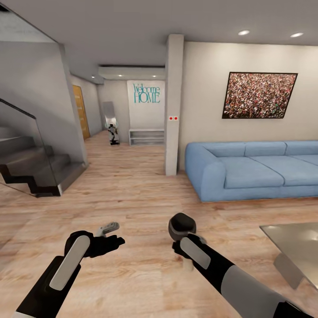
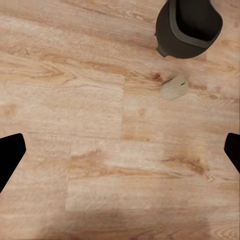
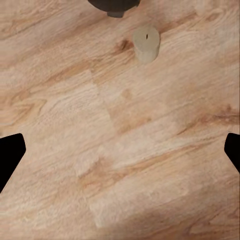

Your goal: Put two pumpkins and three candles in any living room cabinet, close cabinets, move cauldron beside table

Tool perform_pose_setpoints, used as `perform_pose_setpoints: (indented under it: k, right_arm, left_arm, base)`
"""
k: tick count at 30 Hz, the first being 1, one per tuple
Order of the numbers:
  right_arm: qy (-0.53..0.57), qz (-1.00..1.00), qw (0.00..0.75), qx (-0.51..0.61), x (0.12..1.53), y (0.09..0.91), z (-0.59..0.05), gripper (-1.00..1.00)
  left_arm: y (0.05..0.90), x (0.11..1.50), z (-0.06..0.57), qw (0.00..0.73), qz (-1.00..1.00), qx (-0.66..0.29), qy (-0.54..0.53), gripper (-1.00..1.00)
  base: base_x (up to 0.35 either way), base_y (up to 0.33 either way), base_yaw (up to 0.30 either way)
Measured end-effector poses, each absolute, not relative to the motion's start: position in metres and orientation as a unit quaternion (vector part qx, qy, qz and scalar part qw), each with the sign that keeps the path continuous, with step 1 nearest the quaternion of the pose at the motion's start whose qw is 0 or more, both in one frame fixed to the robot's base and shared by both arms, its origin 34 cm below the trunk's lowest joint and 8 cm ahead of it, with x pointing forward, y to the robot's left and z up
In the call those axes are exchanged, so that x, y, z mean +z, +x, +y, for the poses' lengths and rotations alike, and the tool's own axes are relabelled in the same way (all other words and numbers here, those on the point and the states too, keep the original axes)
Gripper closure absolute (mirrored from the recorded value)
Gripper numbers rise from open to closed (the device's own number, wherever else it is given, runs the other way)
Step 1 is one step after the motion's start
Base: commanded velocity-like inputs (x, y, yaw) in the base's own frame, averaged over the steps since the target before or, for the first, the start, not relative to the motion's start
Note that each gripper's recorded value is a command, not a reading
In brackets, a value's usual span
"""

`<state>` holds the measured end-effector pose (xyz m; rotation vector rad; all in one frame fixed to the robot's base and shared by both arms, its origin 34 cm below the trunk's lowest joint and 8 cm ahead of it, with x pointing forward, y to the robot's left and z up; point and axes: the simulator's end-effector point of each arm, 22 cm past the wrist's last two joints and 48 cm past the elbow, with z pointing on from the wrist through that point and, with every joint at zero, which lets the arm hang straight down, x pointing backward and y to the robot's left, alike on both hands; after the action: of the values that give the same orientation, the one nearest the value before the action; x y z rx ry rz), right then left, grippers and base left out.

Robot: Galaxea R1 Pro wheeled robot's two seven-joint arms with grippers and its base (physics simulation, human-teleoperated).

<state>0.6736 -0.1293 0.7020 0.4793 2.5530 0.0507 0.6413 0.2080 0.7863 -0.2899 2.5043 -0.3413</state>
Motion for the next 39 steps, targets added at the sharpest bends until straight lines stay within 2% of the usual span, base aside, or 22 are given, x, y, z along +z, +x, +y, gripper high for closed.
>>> perform_pose_setpoints:
  k: [10, 21, 36, 39]
  right_arm:
    - [0.198, 0.957, 0.212, -0.002, 0.635, 0.647, -0.177, -1.0]
    - [0.194, 0.958, 0.209, 0.031, 0.624, 0.646, -0.175, -1.0]
    - [0.213, 0.959, 0.189, -0.005, 0.602, 0.629, -0.21, -1.0]
    - [0.213, 0.959, 0.188, -0.006, 0.602, 0.628, -0.21, -1.0]
  left_arm:
    - [0.641, 0.787, 0.208, 0.294, 0.941, -0.129, -0.109, -1.0]
    - [0.641, 0.786, 0.207, 0.294, 0.941, -0.129, -0.109, -1.0]
    - [0.642, 0.787, 0.208, 0.295, 0.94, -0.129, -0.11, -1.0]
    - [0.646, 0.791, 0.228, 0.301, 0.936, -0.126, -0.131, -1.0]
  base:
    - [0.306, 0.067, 0.0]
    - [0.306, -0.005, 0.0]
    - [0.281, -0.141, 0.0]
    - [0.223, -0.166, 0.0]
